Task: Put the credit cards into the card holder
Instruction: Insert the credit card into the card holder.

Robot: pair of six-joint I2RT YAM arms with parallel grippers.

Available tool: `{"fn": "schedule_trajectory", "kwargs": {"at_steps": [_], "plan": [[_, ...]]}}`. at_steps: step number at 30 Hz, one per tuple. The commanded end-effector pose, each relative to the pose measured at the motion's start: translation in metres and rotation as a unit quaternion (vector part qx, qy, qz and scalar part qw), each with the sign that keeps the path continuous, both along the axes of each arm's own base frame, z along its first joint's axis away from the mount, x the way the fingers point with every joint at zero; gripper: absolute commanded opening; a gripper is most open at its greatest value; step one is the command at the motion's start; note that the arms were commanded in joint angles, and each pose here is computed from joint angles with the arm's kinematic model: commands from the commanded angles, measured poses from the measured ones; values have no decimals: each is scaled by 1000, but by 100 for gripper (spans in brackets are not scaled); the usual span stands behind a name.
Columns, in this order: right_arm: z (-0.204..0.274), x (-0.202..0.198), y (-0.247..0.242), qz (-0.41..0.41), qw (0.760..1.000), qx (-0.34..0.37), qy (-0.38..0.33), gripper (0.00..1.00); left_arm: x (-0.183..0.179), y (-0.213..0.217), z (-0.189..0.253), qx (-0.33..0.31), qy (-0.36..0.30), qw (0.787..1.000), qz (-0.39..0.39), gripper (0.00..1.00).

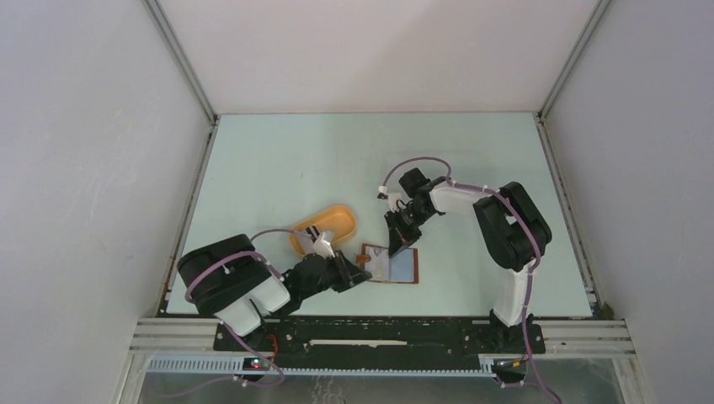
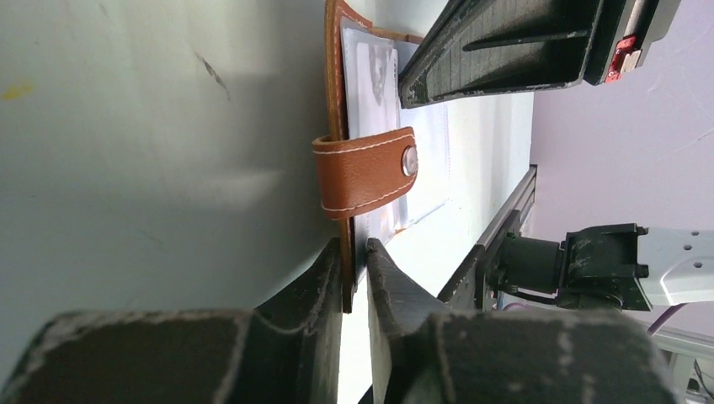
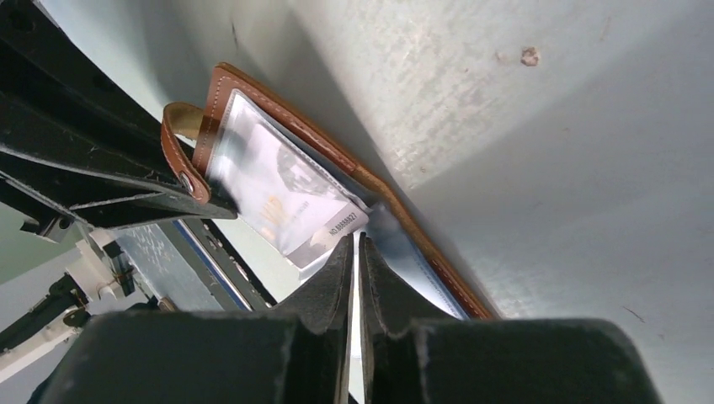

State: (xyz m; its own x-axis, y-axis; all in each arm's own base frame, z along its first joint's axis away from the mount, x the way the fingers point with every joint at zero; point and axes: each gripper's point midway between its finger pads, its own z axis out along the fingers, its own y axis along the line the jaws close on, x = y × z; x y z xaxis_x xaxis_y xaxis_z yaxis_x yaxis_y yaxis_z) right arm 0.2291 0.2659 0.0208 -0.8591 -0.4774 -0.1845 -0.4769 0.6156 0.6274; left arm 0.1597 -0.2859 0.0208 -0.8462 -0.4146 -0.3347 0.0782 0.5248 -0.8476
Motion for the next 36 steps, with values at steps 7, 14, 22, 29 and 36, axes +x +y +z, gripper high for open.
{"fn": "schedule_trajectory", "kwargs": {"at_steps": [7,14,22,29,36], "plan": [[0,-3,10,9,999,29,26,16,4,-10,2,-12,-4,1000,-2,29],[2,-9,20,11,997,53,52,17,3,-18,4,-25,-2,1000,-11,33],[12,-11,23,0,990,103,101,22,3,-15,6,-25,-6,1000,-6,37],[19,-3,15,-11,990,104,92,32,1,-1,11,-24,-19,999,9,47],[9,-1,7,-6,995,75,69,32,-4,20,2,3,-20,999,27,49]]}}
